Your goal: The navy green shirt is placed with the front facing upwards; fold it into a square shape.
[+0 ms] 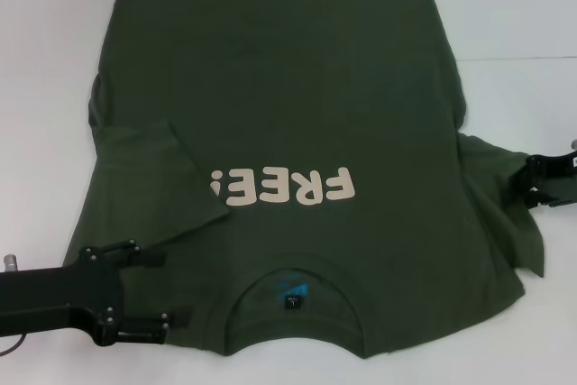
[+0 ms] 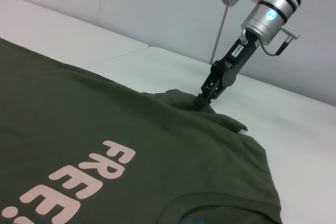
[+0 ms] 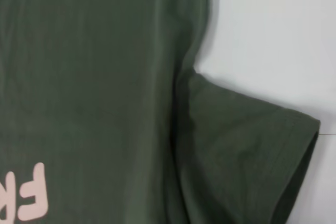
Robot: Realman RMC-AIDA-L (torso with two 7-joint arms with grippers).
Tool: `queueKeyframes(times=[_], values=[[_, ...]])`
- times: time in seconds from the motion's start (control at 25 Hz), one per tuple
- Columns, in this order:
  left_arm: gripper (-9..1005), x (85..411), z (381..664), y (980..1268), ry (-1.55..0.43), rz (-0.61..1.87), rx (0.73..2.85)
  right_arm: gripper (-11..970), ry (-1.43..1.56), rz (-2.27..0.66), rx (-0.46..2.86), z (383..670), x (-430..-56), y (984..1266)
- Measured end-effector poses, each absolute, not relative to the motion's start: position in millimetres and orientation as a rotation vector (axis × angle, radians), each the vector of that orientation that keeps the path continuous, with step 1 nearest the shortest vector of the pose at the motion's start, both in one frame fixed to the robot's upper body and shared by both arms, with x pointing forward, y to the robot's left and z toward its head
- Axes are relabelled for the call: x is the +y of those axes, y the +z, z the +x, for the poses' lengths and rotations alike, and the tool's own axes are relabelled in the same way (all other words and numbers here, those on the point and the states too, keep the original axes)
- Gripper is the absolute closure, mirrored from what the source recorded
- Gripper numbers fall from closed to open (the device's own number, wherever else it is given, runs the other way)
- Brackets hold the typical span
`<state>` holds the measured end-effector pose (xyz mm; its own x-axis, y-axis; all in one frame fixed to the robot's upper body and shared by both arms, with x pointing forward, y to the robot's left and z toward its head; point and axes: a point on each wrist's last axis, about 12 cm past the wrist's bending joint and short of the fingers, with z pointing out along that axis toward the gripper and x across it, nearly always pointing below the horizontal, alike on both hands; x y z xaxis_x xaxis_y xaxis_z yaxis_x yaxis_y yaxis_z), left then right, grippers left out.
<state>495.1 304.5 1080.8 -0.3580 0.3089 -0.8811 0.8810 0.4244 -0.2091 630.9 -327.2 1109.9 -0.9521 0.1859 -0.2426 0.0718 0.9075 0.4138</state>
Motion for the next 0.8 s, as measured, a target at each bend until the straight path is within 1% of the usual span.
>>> queueKeyframes(times=[0.2, 0.4, 0.8], values=[[46, 304.5, 495.1, 1080.9, -0.903, 1.013, 1.878, 732, 0.582, 0.186, 2.797, 630.5, -327.8, 1109.5], [46, 304.5, 495.1, 1080.9, -0.903, 1.013, 1.878, 888, 0.573, 0.168, 2.799, 630.7, -327.5, 1109.8], [47, 304.8, 494.6, 1080.5, -0.903, 1.012, 1.88, 914, 0.58, 0.124, 2.816, 629.3, -324.5, 1110.6]])
